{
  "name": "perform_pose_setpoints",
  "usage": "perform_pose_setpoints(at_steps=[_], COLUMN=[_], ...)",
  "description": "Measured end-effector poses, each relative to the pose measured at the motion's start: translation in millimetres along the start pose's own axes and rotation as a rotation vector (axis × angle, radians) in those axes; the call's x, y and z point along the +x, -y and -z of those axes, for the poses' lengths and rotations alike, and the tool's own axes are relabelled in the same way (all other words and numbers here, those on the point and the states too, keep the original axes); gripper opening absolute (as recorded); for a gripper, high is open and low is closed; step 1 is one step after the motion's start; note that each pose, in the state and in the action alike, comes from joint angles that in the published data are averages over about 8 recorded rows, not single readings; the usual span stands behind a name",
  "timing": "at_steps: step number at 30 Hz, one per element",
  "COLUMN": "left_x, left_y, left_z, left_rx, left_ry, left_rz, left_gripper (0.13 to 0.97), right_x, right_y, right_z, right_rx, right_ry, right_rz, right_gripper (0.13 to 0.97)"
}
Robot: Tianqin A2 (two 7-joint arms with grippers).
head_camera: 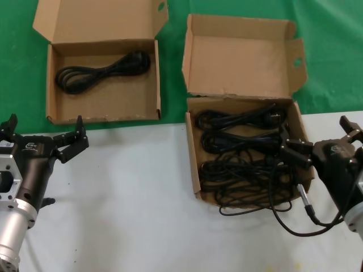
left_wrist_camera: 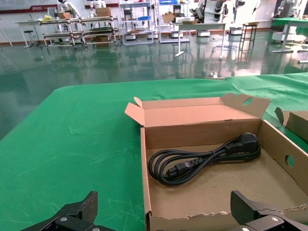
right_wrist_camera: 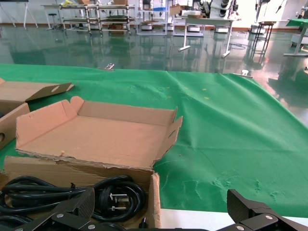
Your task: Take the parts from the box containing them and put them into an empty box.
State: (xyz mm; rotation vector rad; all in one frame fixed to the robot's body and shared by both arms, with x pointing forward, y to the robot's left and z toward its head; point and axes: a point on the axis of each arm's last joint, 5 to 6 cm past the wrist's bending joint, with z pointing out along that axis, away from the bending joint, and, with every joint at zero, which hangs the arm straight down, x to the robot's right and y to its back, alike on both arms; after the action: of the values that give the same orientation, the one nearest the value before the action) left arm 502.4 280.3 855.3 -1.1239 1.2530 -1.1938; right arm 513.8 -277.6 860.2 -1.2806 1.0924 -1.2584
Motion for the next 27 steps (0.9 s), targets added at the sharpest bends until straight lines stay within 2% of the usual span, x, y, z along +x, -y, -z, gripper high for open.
perform_pose_setpoints(at_steps=[27], left_x=[0.0], left_y=[0.0], left_z=[0.0], left_rx=[0.000], left_ry=[0.000], left_rz=[0.000], left_gripper=[0.966], right_x=[0.0], right_y=[0.0], right_z=[0.0], right_rx=[0.000], right_ry=[0.000], right_rz=[0.000], right_gripper=[0.966])
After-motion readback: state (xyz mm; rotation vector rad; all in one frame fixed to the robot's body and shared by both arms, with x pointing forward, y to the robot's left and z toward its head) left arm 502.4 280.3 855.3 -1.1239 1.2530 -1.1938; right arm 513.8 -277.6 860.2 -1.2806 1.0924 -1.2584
